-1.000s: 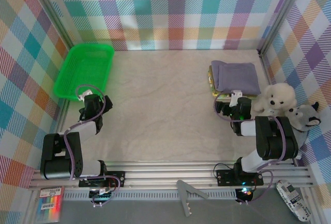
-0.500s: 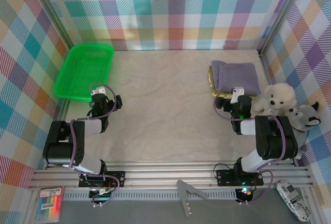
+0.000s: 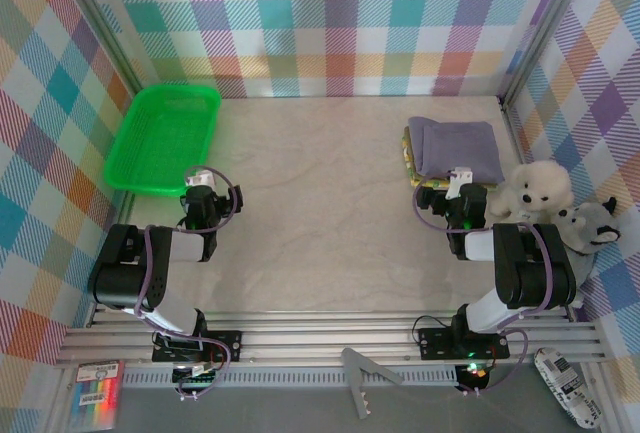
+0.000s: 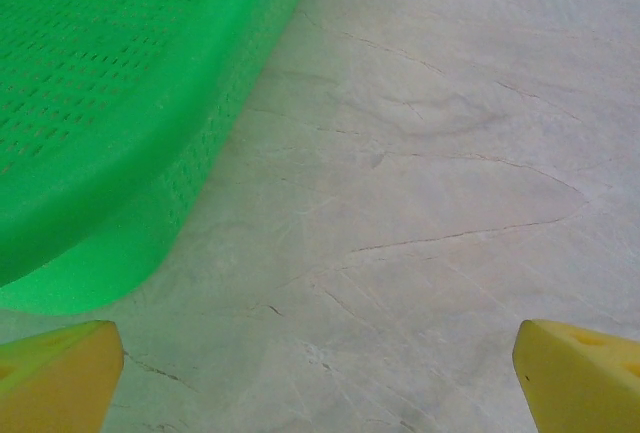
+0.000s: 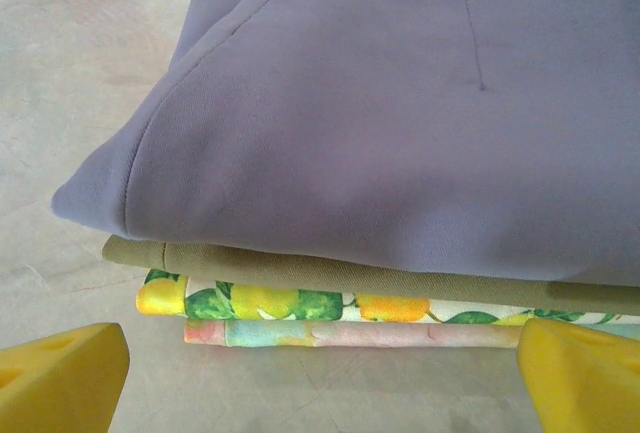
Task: Fold and stack the skirts
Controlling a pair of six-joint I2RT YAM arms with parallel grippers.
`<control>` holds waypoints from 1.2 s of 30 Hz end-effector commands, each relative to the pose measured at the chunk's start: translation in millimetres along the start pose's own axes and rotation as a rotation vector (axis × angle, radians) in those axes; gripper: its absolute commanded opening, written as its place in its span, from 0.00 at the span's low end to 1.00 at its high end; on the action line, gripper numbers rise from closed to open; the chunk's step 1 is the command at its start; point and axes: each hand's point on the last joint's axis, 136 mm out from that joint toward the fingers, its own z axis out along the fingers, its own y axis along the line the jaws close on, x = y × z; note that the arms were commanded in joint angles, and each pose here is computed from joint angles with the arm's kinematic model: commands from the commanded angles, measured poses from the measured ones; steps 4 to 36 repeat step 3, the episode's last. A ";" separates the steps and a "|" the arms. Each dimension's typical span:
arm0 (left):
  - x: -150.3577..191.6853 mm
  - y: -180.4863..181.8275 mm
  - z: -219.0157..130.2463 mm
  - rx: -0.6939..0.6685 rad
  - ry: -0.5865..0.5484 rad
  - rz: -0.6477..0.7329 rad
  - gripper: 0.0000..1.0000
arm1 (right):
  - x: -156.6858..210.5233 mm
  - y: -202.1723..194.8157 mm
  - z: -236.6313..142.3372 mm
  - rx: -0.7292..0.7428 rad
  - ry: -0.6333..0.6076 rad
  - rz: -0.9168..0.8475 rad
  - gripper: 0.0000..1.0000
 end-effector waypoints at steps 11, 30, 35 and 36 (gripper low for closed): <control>-10.4 -1.8 -0.8 0.001 -0.046 0.015 1.00 | -17.3 5.0 0.8 -0.012 -0.052 -0.019 0.99; -10.4 -1.8 -0.8 0.001 -0.046 0.015 1.00 | -17.3 5.0 0.8 -0.012 -0.052 -0.019 0.99; -10.4 -1.8 -0.8 0.001 -0.046 0.015 1.00 | -17.3 5.0 0.8 -0.012 -0.052 -0.019 0.99; -10.4 -1.8 -0.8 0.001 -0.046 0.015 1.00 | -17.3 5.0 0.8 -0.012 -0.052 -0.019 0.99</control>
